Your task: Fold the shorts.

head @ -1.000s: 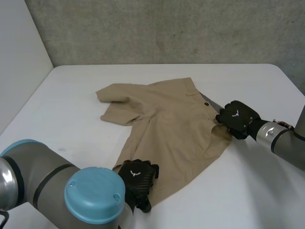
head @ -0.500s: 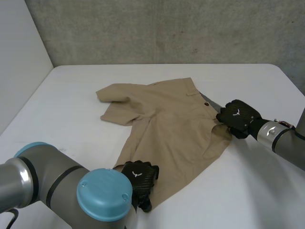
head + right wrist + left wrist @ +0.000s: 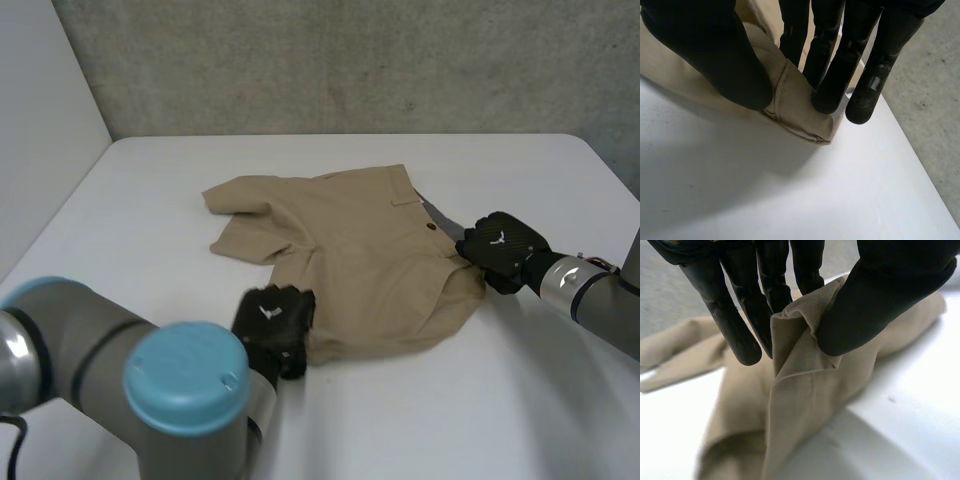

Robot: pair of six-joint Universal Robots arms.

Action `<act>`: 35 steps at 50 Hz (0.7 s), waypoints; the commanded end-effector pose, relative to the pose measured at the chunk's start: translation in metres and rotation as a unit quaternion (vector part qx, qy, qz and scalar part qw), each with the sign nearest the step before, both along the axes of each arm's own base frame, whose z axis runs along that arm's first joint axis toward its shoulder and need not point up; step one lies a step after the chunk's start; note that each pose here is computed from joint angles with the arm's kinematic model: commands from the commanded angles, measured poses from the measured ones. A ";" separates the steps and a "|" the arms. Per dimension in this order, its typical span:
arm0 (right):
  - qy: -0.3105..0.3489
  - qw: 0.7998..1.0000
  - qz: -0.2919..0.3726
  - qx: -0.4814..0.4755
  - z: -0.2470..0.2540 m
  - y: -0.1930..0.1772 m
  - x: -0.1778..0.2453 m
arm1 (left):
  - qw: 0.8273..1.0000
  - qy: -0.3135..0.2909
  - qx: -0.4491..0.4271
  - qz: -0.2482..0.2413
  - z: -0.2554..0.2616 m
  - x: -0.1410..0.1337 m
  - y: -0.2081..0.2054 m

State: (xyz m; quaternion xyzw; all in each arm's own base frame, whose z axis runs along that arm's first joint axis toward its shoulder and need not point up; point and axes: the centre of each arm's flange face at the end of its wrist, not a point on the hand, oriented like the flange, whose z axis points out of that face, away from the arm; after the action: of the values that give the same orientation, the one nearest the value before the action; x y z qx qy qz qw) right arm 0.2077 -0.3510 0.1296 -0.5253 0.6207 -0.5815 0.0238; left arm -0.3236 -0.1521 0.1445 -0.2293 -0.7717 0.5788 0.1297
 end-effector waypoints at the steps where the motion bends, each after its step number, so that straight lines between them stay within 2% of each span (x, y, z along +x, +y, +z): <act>1: -0.013 0.998 -0.046 0.029 0.025 0.011 -0.003 | 0.998 -0.003 -0.036 0.046 0.031 0.024 -0.030; 10: -0.020 0.991 -0.070 0.111 0.060 0.048 -0.010 | 0.992 -0.049 -0.096 0.070 0.076 0.060 -0.035; 18: 0.005 0.977 -0.081 0.195 0.086 0.107 -0.017 | 0.996 -0.068 -0.050 0.014 0.091 0.077 0.001; 27: 0.102 0.967 -0.052 0.229 0.111 0.173 -0.038 | 0.993 -0.112 0.032 -0.024 0.098 0.102 0.049; 31: 0.121 0.964 -0.029 0.237 0.117 0.188 -0.040 | 0.990 -0.117 0.061 -0.052 0.100 0.107 0.065; 35: 0.123 0.964 -0.045 0.232 0.118 0.182 -0.048 | 0.988 -0.111 0.076 -0.077 0.100 0.107 0.072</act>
State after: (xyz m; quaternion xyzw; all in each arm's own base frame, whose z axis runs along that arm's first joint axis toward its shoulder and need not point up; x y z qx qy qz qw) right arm 0.1679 -0.1696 0.2443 -0.5398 0.7605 -0.3572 0.0525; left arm -0.2184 -0.0932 0.2438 -0.3199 -0.7989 0.5036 0.0764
